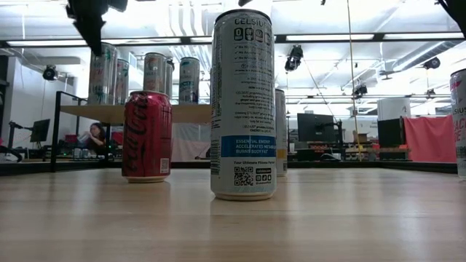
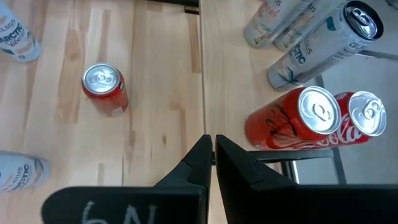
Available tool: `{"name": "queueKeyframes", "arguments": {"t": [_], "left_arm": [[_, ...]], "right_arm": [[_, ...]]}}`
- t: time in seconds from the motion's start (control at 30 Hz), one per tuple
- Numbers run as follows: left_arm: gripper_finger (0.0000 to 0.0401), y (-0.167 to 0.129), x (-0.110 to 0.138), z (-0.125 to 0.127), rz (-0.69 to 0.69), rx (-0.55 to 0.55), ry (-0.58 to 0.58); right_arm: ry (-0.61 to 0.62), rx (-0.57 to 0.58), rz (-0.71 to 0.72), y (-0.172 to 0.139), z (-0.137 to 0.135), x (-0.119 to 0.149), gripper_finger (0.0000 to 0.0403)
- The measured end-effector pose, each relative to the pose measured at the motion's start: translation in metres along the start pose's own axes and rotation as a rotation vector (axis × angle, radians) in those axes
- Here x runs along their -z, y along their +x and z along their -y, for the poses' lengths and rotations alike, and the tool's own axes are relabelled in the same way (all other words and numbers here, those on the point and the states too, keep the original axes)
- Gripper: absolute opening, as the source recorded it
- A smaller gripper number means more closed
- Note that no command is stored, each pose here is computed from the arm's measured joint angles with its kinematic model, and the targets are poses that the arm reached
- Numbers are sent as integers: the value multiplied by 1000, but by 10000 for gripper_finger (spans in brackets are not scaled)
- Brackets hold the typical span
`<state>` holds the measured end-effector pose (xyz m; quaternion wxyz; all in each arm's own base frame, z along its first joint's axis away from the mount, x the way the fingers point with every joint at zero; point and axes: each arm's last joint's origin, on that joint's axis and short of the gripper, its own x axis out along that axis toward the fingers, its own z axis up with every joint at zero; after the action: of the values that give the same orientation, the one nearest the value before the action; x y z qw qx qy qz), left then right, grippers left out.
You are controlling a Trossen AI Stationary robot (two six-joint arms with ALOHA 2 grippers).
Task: Place canned beverage on shelf
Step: Put the top white pink soda can on the shelf aligned with the other white pink soda can
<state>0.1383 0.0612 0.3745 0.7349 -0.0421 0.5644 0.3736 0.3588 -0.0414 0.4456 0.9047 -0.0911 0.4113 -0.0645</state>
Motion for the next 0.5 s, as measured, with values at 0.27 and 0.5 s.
{"name": "queueKeyframes", "arguments": {"t": [0.27, 0.5], "left_arm": [[0, 7, 0, -9, -4, -103, 30], [0, 7, -3, -11, 22, -140, 36]], "right_arm": [[1, 0, -1, 0, 0, 0, 13], [3, 1, -1, 0, 0, 0, 13]]}}
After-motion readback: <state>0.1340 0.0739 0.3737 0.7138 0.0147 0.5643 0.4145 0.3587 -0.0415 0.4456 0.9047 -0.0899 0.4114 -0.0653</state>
